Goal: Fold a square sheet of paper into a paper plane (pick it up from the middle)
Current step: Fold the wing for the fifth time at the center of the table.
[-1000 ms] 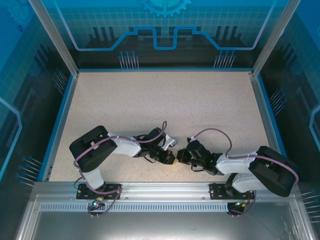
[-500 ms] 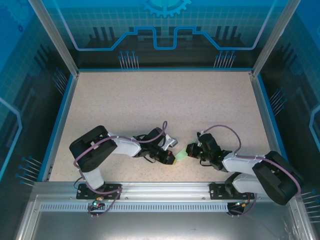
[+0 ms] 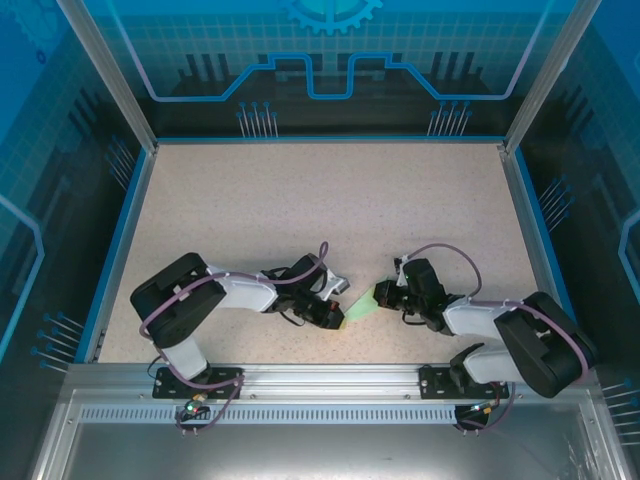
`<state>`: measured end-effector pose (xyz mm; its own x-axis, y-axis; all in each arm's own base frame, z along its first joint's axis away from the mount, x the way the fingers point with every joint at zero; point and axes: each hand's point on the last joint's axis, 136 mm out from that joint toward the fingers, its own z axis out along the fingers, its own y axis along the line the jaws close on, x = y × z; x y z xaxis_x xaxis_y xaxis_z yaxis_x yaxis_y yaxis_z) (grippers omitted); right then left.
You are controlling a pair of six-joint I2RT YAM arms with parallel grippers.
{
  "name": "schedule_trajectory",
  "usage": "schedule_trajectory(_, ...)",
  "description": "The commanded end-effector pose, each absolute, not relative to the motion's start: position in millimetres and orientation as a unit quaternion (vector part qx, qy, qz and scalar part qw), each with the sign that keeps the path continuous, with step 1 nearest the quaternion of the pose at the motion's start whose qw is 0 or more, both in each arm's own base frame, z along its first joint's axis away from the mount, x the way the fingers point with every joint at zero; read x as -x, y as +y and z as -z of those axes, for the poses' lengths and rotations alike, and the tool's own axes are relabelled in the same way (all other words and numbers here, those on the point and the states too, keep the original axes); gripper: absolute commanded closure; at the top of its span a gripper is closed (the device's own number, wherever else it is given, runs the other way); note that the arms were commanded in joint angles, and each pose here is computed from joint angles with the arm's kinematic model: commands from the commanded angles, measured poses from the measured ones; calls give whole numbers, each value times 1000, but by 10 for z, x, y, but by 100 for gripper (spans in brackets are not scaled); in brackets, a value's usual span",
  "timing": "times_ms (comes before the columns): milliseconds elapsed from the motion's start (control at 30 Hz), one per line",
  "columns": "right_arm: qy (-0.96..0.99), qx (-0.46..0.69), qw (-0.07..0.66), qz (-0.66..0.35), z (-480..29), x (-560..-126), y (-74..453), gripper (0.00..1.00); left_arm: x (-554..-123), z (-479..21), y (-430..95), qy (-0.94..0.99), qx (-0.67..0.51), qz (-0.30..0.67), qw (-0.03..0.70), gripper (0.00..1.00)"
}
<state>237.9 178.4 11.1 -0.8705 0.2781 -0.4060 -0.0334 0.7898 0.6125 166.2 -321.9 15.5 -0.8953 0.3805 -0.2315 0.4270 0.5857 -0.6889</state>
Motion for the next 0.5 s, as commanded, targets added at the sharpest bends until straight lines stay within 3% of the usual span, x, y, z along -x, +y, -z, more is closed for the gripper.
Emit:
schedule_trajectory(0, 946, -84, 203, -240, 282, -2197, 1480, 99, -1383, 67, -2839, 913, -203, 350, -42, 100)
schedule_trajectory(467, 949, -74, 195, -235, 243, -2216, 1449, 100, -1270, 79, -2546, 935, -180, 302, -47, 100)
